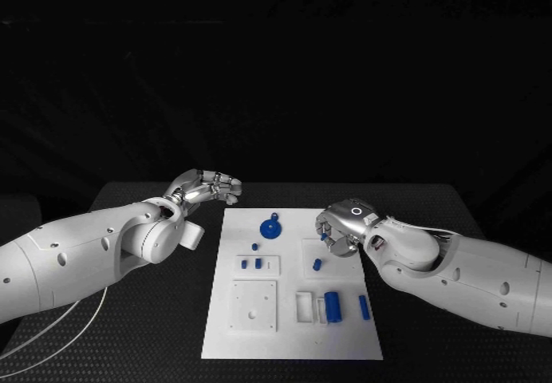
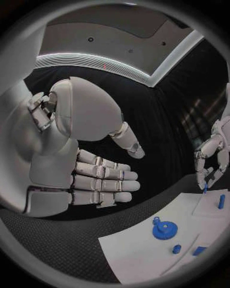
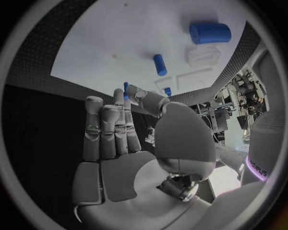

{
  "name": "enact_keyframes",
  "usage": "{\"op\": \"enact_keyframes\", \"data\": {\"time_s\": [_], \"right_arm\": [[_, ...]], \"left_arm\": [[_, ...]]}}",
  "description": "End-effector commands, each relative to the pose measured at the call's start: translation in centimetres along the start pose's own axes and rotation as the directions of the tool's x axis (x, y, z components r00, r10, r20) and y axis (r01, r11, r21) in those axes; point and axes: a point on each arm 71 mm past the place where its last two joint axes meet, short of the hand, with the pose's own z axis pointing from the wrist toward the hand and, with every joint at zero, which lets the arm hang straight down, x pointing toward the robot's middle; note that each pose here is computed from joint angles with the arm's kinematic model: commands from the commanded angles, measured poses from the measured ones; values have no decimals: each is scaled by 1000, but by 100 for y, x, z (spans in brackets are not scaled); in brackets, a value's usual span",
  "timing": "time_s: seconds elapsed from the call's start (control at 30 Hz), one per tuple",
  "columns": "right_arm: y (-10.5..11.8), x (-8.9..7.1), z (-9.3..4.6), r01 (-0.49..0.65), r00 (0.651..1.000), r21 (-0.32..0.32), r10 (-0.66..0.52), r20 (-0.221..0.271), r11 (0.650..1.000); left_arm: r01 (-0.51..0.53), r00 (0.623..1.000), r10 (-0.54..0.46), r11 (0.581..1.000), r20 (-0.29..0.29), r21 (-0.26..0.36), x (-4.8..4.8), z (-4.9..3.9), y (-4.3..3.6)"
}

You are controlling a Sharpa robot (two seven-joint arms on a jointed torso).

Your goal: Assemble the parts on the task board

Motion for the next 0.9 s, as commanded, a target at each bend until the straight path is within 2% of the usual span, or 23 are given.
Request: {"op": "enact_keyframes", "data": {"time_s": [0.03, 0.27, 0.4, 0.67, 0.73, 0.9], "right_arm": [[176, -63, 24, -49, 998, -43, 50, 35, 998], [531, -136, 88, -71, 996, -128, 78, 49, 989], [745, -120, 130, -68, 996, -176, 76, 44, 982], [1088, 53, 171, -59, 998, -248, 62, 5, 967], [1204, 146, 162, -66, 998, -267, 64, -15, 962], [1325, 267, 146, -66, 997, -289, 56, -43, 955]], "left_arm": [[10, 1000, -10, 1000, 1, 11, 2, 8, -14], [14, 1000, -14, 1000, 13, 12, -4, 17, -13], [15, 1000, -15, 1000, 22, 10, -12, 23, -12], [16, 1000, -16, 1000, 21, 14, 22, 48, -25], [18, 1000, -19, 1000, 20, 14, 32, 54, -31], [19, 1000, -20, 1000, 18, 18, 55, 69, -44]]}}
